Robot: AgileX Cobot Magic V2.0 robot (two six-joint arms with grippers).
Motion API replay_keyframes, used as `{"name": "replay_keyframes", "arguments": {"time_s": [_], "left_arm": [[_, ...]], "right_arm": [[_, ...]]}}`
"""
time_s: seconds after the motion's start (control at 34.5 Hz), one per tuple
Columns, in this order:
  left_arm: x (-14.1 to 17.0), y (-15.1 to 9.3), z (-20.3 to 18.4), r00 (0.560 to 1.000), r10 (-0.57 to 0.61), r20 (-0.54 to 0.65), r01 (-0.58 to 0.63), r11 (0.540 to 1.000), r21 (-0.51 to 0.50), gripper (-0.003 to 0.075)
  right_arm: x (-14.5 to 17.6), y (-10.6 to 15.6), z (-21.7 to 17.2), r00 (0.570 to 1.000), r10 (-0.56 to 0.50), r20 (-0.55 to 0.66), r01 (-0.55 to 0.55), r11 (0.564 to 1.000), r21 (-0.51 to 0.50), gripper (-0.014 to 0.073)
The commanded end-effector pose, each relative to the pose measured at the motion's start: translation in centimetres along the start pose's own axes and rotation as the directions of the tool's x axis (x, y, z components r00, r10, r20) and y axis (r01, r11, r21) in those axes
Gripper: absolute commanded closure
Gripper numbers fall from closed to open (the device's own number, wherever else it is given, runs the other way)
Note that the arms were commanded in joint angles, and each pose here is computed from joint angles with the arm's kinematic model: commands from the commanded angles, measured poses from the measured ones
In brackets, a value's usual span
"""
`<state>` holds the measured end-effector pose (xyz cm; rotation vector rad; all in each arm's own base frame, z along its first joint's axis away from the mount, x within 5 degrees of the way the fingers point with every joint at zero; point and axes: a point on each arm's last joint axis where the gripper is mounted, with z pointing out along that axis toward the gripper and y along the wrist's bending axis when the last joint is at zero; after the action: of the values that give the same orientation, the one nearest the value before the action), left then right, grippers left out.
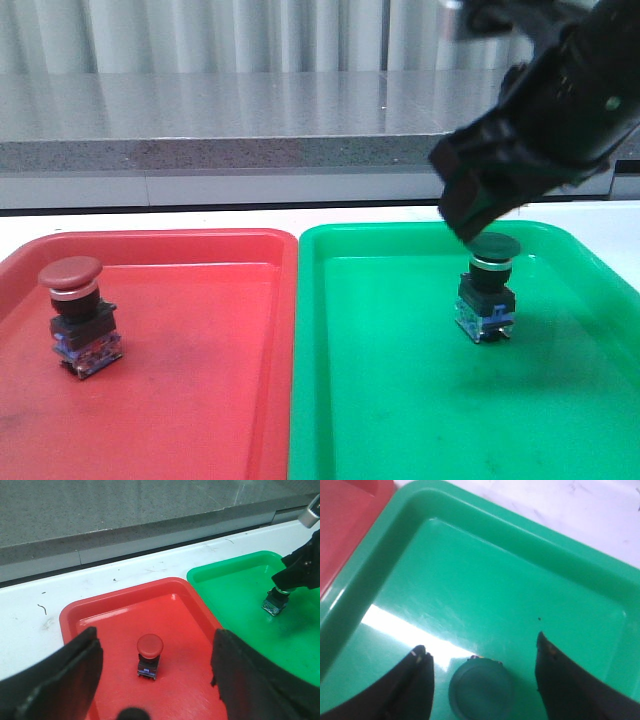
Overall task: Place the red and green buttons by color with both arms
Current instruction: 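Lower the button into the green tray and open the right gripper, then raise the right gripper away from the green tray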
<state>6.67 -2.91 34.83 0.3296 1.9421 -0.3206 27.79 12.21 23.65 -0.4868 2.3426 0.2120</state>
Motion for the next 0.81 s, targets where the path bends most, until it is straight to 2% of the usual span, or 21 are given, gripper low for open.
{"name": "replay_keyframes", "arguments": {"time_s": [0.0, 0.29, 0.46, 0.64, 0.78], "left_arm": [[-1.4, -0.2, -0.4, 0.996, -0.005, 0.093, 0.003, 1.000, 0.022, 0.0260], [-1.4, -0.2, -0.4, 0.996, -0.005, 0.093, 0.003, 1.000, 0.022, 0.0260], [-1.4, -0.2, -0.4, 0.996, -0.005, 0.093, 0.003, 1.000, 0.022, 0.0260], [-1.4, -0.2, -0.4, 0.996, -0.005, 0.093, 0.003, 1.000, 0.022, 0.0260], [-1.4, -0.2, -0.4, 0.996, -0.005, 0.093, 0.003, 1.000, 0.022, 0.0260]], "right_arm": [[-2.4, 0.1, -3.9, 0.988, -0.017, 0.155, 0.017, 1.000, 0.003, 0.0127], [-1.2, 0.1, -11.4, 0.989, -0.039, 0.144, 0.038, 0.999, 0.007, 0.0128], [2.1, 0.2, -16.0, 0.983, -0.033, 0.179, 0.032, 0.999, 0.007, 0.0129], [6.0, 0.2, -19.2, 0.977, 0.021, 0.212, -0.020, 1.000, -0.006, 0.0129], [8.5, 0.2, -20.9, 0.959, 0.023, 0.282, -0.022, 1.000, -0.008, 0.0129]]}}
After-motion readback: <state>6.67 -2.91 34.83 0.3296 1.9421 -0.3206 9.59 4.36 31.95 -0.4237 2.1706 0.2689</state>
